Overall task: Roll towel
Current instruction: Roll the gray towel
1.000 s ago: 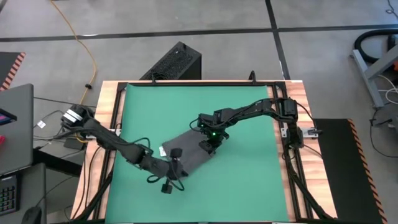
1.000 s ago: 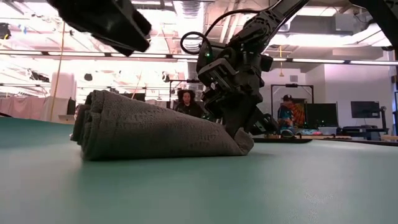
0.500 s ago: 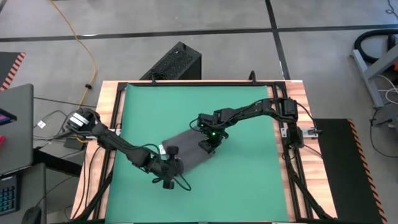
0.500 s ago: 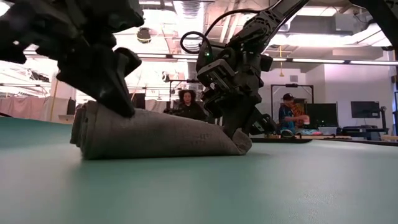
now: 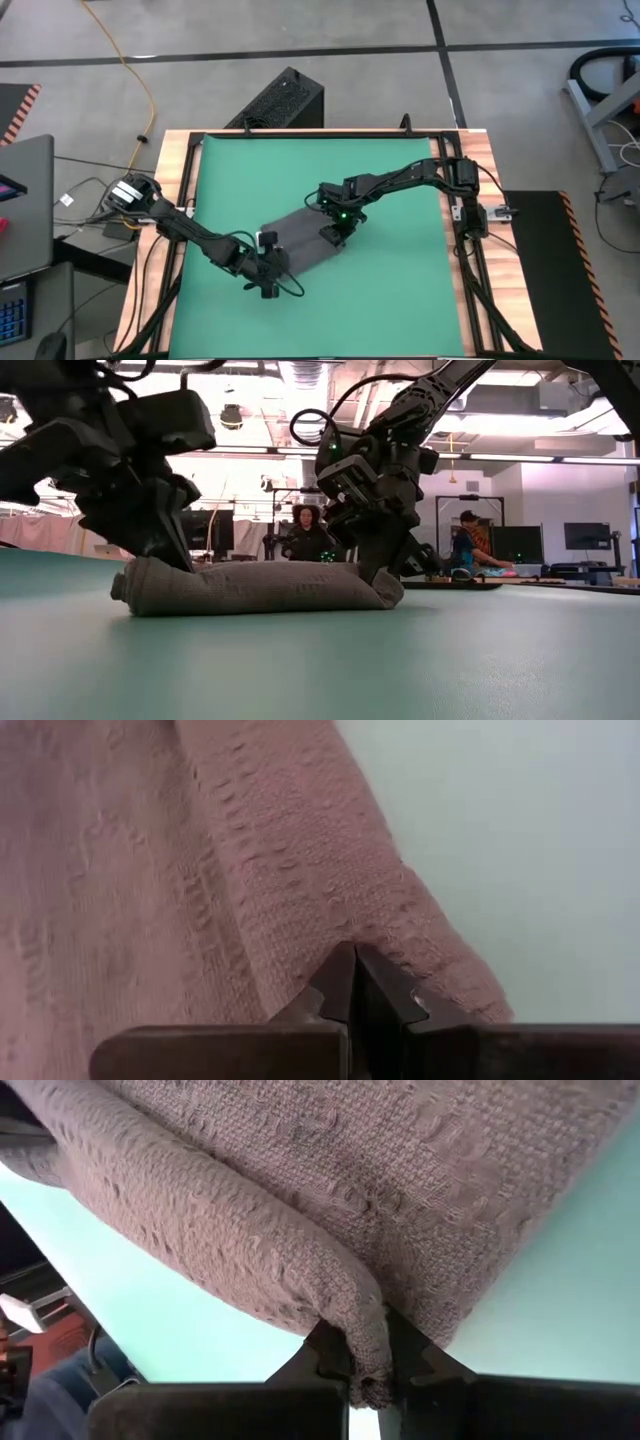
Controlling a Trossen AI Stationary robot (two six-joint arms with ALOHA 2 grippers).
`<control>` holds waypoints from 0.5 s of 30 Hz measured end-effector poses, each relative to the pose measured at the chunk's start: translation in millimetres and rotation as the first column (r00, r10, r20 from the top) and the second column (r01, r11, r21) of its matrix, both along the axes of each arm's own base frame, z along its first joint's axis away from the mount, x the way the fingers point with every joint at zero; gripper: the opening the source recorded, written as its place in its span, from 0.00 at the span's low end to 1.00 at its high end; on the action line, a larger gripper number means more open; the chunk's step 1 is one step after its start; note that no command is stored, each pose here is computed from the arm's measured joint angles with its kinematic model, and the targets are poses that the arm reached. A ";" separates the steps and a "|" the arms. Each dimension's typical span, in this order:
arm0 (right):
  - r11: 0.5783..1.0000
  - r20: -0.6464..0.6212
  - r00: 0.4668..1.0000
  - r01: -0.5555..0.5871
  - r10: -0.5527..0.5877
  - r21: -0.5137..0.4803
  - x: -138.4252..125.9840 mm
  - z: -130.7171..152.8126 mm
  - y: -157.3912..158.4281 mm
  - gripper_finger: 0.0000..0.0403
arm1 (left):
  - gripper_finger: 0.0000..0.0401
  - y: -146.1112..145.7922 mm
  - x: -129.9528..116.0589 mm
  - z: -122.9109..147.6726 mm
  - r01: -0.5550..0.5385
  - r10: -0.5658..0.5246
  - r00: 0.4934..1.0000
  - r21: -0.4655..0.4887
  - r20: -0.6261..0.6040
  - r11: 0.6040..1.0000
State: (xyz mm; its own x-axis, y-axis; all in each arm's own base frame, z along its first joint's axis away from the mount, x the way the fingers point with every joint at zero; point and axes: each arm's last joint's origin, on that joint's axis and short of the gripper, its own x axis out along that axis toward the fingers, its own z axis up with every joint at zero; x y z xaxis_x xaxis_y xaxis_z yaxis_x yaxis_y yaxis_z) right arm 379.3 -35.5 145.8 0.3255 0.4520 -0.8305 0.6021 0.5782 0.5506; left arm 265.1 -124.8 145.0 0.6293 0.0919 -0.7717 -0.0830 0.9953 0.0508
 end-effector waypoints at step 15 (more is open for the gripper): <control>0.945 0.115 0.964 -0.207 0.242 -0.254 -3.4 21.5 11.2 0.29 | 0.00 3.8 -9.4 -12.8 -0.027 0.026 0.999 -0.045 -0.022 0.999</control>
